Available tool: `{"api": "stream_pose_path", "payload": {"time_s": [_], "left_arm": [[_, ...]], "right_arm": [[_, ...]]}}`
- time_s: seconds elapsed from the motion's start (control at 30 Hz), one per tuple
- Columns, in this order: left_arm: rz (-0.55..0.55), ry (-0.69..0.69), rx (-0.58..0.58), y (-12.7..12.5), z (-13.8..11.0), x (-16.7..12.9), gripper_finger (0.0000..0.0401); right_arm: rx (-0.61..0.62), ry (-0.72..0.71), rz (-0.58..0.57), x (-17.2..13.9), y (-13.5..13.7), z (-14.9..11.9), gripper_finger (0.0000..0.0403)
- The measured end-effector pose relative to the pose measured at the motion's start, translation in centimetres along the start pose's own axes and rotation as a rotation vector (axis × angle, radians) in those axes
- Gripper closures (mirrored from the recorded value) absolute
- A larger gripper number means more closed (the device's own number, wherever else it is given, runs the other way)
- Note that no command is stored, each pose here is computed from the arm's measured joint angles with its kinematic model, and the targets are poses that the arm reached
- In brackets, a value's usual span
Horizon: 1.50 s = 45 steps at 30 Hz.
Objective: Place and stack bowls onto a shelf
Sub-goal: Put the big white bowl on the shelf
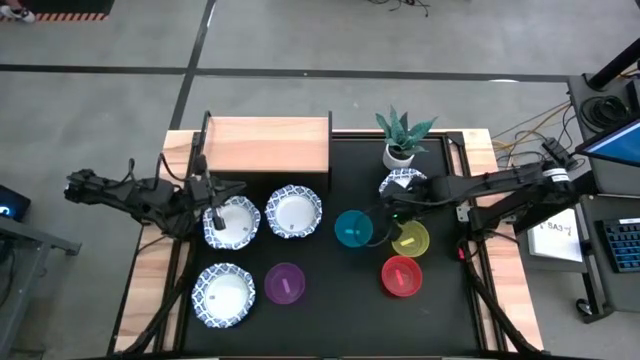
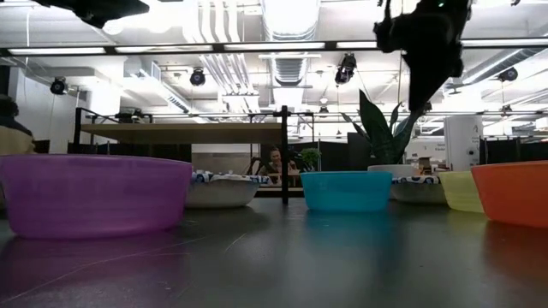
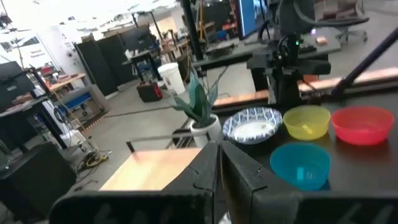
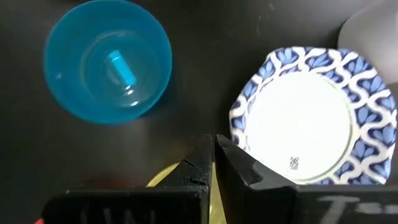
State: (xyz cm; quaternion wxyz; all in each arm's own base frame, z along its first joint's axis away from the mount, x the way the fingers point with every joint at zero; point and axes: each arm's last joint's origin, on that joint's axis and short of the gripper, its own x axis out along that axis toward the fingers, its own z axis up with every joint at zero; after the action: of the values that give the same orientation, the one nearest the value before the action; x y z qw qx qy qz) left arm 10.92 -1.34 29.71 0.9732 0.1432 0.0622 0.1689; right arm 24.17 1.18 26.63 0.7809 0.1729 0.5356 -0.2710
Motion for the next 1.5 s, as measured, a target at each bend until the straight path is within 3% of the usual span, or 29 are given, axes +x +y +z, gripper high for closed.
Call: {"api": "stream_pose_path", "payload": {"time_s": [0.1, 0.23, 0.43, 0.57, 0.67, 0.8, 1.1, 1.5], "left_arm": [[-0.001, 0.004, 0.002, 0.0, -0.2, 0.0, 0.0401], [-0.003, 0.011, 0.007, -0.1, -0.4, 0.1, 0.0401], [-0.002, 0.008, 0.0, -0.1, -0.4, 0.0, 0.0401], [-0.002, 0.008, 0.0, -0.1, -0.4, 0.0, 0.0401], [-0.003, 0.008, -0.001, -0.1, -0.4, 0.0, 0.0401], [-0.002, 0.009, 0.0, -0.1, -0.4, 0.0, 0.0401], [-0.003, 0.009, 0.0, -0.1, -0.4, 0.0, 0.0401], [0.01, 0.013, 0.005, -0.1, -0.4, 0.1, 0.0401]], "right_arm": [[0.004, -0.019, -0.077, 1.0, 0.4, 0.6, 0.0393], [0.048, 0.017, -0.058, 1.6, 1.0, 1.8, 0.0375], [0.122, 0.1, 0.02, 2.2, 1.2, 3.7, 0.03], [0.108, 0.126, 0.009, 3.1, 1.6, 3.9, 0.0258], [0.169, 0.145, -0.019, 4.0, 1.5, 4.3, 0.0244], [0.261, 0.172, -0.059, 5.2, 1.1, 4.8, 0.0243], [0.34, 0.219, -0.228, 8.5, -1.1, 5.9, 0.0261], [0.31, 0.276, -0.308, 11.9, -1.2, 5.9, 0.0265]]}}
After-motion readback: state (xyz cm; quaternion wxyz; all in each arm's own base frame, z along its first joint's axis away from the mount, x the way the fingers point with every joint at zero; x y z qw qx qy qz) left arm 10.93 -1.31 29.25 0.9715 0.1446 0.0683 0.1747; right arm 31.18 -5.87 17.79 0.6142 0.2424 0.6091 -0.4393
